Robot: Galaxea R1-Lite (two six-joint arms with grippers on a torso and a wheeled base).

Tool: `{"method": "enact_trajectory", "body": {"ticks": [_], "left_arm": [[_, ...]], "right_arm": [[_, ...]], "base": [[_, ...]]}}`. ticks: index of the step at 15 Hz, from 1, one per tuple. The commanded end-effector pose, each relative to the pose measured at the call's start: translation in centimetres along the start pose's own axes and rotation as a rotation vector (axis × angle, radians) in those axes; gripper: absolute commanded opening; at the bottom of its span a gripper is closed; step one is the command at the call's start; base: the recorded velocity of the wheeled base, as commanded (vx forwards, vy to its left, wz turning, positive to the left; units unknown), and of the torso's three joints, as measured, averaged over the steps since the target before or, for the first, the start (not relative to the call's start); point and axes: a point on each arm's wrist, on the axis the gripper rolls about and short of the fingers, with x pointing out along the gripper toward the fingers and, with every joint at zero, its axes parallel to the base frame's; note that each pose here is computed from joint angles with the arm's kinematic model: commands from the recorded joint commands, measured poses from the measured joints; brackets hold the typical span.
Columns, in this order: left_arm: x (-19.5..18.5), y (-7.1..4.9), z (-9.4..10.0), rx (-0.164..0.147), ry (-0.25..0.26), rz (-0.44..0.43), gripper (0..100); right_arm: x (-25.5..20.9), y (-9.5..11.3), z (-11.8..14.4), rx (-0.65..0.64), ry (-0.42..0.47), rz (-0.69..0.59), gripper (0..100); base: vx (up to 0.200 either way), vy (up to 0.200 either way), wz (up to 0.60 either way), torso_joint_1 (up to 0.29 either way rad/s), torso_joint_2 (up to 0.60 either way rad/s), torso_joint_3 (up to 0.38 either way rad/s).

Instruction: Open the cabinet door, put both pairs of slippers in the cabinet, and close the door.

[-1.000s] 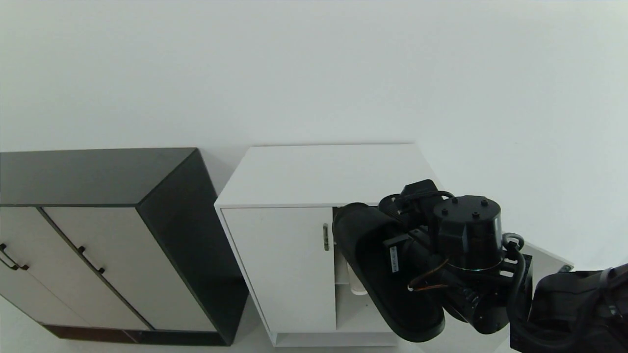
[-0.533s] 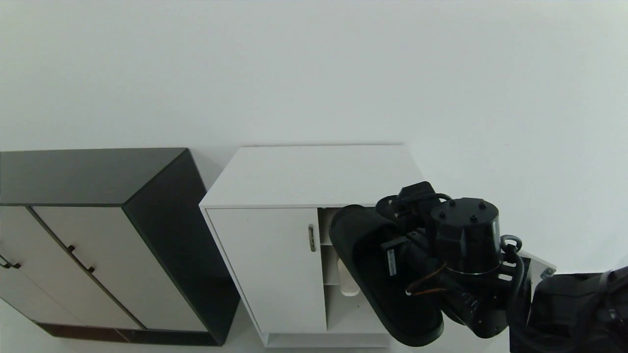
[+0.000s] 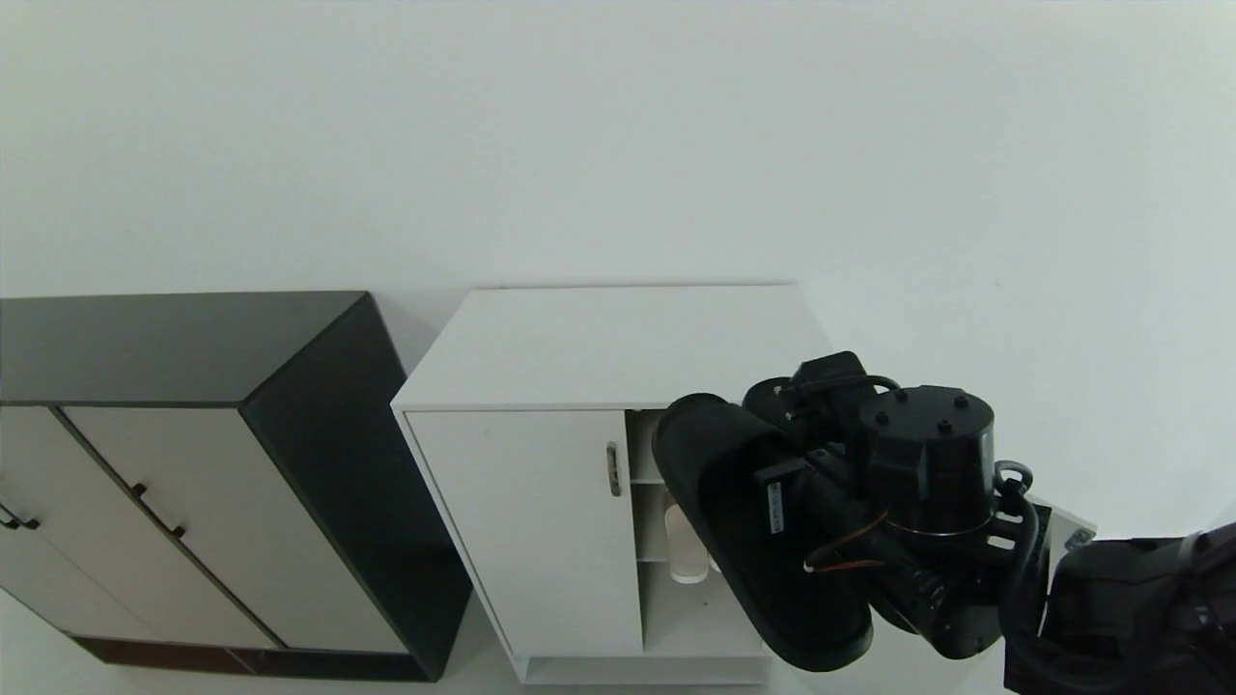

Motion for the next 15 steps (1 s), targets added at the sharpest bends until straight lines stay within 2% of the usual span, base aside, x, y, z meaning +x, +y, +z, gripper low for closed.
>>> {"method": "enact_trajectory", "body": {"ticks": [1, 8, 15], "left_arm": [[0.0, 0.0, 0.0, 0.0, 0.0, 0.001, 0], [0.0, 0.0, 0.0, 0.0, 0.0, 0.001, 0], [0.0, 0.0, 0.0, 0.0, 0.0, 0.001, 0]], "right_arm": [[-0.01, -0.01, -0.21, -0.003, 0.004, 0.001, 0], [-0.03, -0.04, -0.44, -0.017, 0.01, 0.002, 0], [-0.07, -0.02, -0.65, -0.021, 0.017, 0.003, 0]], "base": [[0.0, 0.0, 0.0, 0.0, 0.0, 0.0], [0.0, 0.0, 0.0, -0.01, 0.02, 0.014], [0.0, 0.0, 0.0, -0.18, 0.42, 0.23]]}}
